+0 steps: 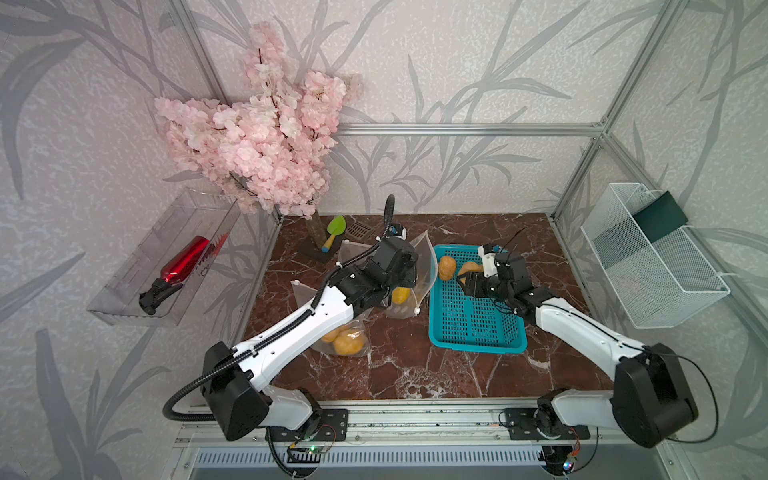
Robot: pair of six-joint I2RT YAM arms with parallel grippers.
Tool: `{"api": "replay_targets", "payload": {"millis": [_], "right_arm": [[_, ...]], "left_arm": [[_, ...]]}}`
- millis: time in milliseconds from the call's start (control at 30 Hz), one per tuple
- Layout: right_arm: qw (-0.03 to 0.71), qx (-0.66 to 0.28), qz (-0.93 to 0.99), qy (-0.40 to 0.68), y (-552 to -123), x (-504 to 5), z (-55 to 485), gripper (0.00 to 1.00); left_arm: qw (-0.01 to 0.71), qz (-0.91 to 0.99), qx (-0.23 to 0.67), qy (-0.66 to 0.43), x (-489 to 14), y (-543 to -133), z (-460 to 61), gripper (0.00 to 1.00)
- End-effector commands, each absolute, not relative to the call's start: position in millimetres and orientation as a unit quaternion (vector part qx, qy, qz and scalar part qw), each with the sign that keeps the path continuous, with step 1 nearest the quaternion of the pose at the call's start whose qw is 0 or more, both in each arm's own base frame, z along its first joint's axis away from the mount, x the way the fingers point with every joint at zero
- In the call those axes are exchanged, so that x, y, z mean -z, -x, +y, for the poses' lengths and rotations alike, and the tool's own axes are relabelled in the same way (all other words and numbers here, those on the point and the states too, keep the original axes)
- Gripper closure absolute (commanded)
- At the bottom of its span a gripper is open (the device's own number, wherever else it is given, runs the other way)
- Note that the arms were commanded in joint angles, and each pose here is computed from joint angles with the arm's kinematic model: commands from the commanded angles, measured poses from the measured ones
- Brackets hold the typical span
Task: Put the potatoes into a zipper bag and zip it
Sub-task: Pick up the potato from the basket, then place the potato into the zipper food storage bag.
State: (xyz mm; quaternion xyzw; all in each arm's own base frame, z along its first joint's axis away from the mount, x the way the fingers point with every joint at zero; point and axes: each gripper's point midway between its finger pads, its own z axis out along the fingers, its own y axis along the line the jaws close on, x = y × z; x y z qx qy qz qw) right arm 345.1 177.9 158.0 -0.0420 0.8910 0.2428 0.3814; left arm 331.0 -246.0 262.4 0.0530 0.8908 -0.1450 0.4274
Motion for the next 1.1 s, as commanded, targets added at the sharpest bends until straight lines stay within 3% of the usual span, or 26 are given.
{"api": "replay_targets", "payload": {"millis": [0, 400, 633, 767, 1067], "right_arm": [[0.388, -0.231, 0.890, 0.058, -326.4, -165.7, 177.3, 0.56], [0.484, -0.288, 0.802, 0.198, -260.2, -258.7, 234.3, 0.57], [0.480, -0.355, 0.763, 0.248, -238.9, -283.9, 264.9, 0.59], [0.447, -0.378, 0.767, 0.263, -242.0, -280.8, 286.3, 0.61], [0.396, -0.333, 0.818, 0.251, -276.9, -238.1, 307.8, 0.63]], "left_arm": [[0.431, 0.888, 0.151, -0.049, -266.1, -333.5, -246.7, 1.00], [0.429, 0.888, 0.156, -0.054, -264.9, -333.8, -249.7, 1.00], [0.427, 0.888, 0.161, -0.057, -264.5, -334.6, -253.2, 1.00], [0.425, 0.889, 0.162, -0.059, -263.7, -335.4, -255.1, 1.00], [0.425, 0.888, 0.164, -0.057, -264.6, -335.9, -255.3, 1.00]]}}
